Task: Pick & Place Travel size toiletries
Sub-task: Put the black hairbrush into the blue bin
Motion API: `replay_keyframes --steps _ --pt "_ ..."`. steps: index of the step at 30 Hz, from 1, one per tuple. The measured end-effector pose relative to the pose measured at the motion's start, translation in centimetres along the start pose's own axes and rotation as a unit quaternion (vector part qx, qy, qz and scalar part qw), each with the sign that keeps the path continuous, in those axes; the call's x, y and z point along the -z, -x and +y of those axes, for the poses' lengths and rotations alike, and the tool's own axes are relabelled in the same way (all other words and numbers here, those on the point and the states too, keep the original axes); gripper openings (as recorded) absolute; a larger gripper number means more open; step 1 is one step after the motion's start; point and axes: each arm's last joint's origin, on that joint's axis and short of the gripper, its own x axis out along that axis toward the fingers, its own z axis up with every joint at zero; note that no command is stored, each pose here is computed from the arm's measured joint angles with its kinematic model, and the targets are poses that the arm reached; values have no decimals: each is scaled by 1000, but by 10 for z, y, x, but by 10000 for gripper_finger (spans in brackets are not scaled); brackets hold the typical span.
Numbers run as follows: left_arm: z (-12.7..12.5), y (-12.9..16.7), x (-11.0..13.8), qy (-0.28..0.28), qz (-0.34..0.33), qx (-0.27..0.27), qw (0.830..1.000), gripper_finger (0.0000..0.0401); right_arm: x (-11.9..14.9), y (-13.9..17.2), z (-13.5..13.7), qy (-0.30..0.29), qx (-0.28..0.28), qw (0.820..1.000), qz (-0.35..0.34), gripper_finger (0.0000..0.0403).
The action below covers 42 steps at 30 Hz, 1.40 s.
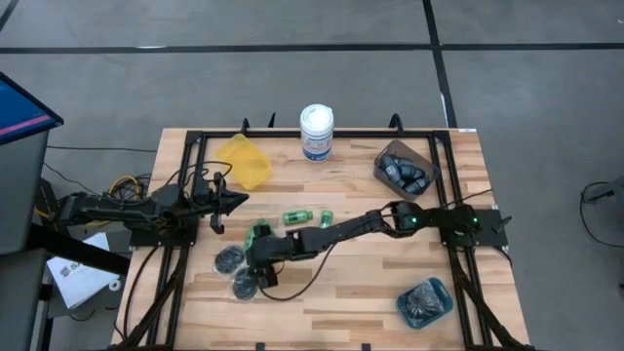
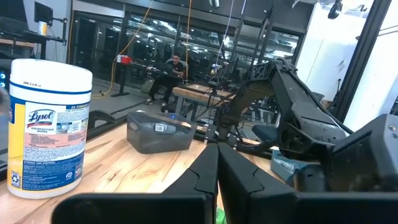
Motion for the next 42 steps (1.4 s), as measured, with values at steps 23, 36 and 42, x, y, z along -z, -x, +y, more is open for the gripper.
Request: replay_keyframes --steps 23,36,42 --pt "0 0 -1 1 -4 1 1000 2 24 33 -12 19 44 972 232 213" --pt "0 0 -1 1 -7 2 1000 2 -11 44 0 91 -57 988 108 189" --pt "0 0 -2 1 -8 2 1000 2 -6 32 9 130 -68 985 86 196"
